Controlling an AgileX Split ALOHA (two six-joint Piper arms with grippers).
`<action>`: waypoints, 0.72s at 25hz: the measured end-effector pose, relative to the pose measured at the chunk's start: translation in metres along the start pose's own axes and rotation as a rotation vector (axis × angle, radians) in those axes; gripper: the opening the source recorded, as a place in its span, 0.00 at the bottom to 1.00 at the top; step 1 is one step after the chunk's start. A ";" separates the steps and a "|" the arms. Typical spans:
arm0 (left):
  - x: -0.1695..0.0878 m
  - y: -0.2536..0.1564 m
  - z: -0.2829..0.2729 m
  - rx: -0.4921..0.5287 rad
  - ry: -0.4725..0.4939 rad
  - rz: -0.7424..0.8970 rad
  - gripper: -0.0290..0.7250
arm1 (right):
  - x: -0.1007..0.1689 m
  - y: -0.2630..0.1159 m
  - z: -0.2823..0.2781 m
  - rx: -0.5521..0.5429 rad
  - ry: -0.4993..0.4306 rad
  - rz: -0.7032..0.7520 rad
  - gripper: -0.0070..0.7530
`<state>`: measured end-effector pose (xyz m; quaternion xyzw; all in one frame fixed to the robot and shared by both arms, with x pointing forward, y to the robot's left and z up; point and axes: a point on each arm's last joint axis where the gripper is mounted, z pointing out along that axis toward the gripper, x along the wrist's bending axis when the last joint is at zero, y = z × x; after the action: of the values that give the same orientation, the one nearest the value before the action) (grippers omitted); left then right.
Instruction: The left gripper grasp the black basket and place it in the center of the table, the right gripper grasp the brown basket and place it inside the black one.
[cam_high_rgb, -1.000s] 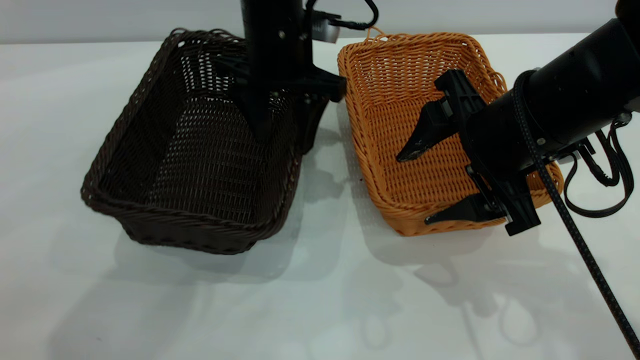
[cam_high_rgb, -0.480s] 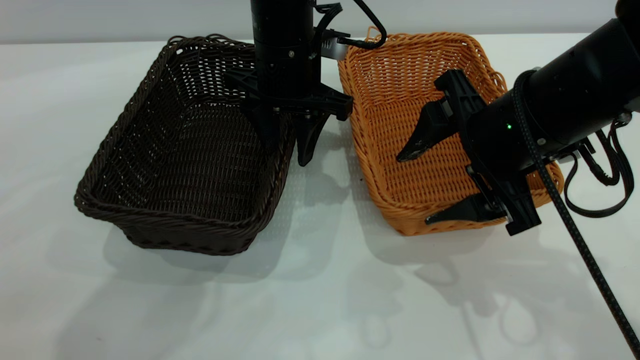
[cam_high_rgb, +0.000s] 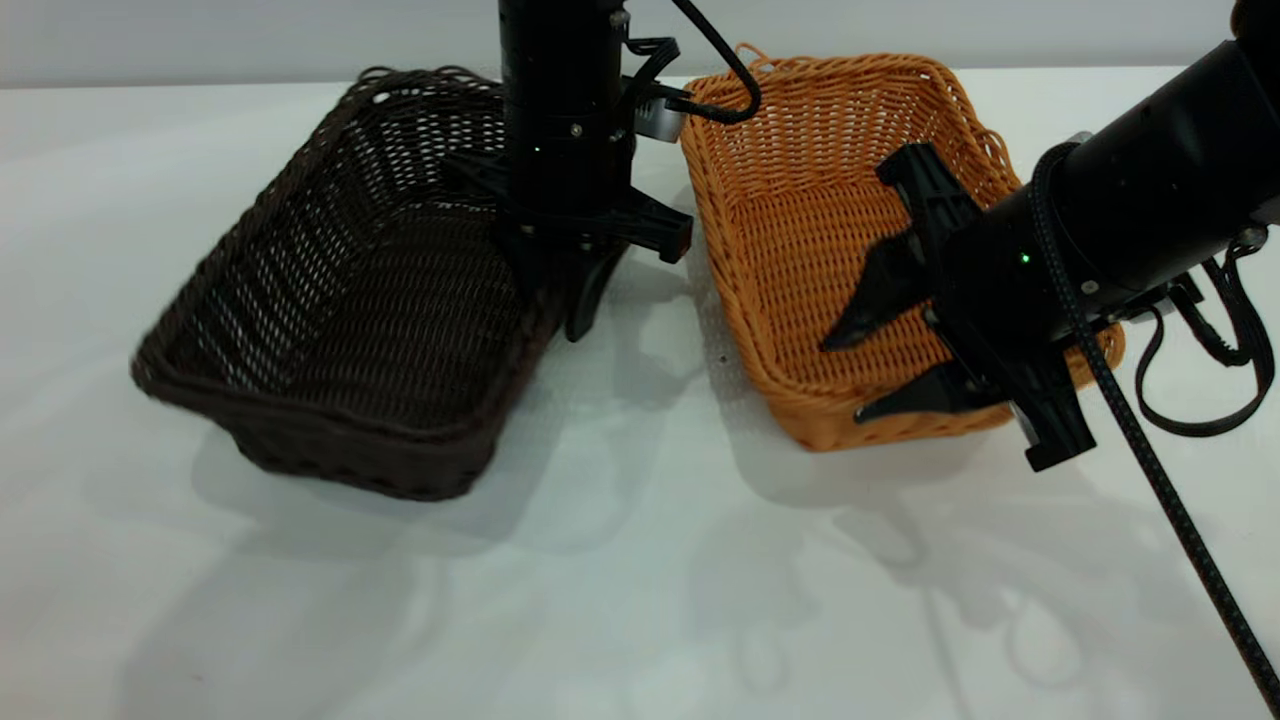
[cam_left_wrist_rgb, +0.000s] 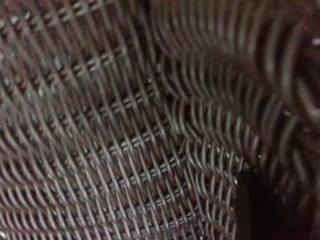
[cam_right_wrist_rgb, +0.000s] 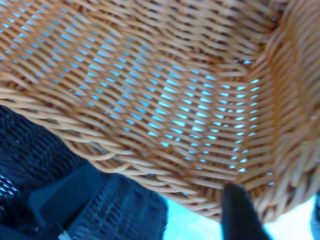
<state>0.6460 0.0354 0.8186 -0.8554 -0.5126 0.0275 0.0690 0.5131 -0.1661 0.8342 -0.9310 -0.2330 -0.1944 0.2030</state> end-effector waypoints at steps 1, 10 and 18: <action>0.001 0.000 0.000 0.002 0.009 0.002 0.24 | 0.000 0.001 0.000 -0.006 -0.002 0.000 0.27; 0.006 -0.002 -0.001 0.017 0.064 0.035 0.21 | -0.001 0.004 0.000 -0.039 -0.013 -0.002 0.04; 0.007 -0.003 -0.008 0.024 0.078 0.090 0.18 | -0.001 0.004 0.000 -0.047 -0.015 -0.033 0.04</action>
<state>0.6476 0.0427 0.8268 -0.8771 -0.4702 0.0034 0.0980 0.5142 -0.1701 0.8325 -0.9329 -0.2453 -0.1962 0.1759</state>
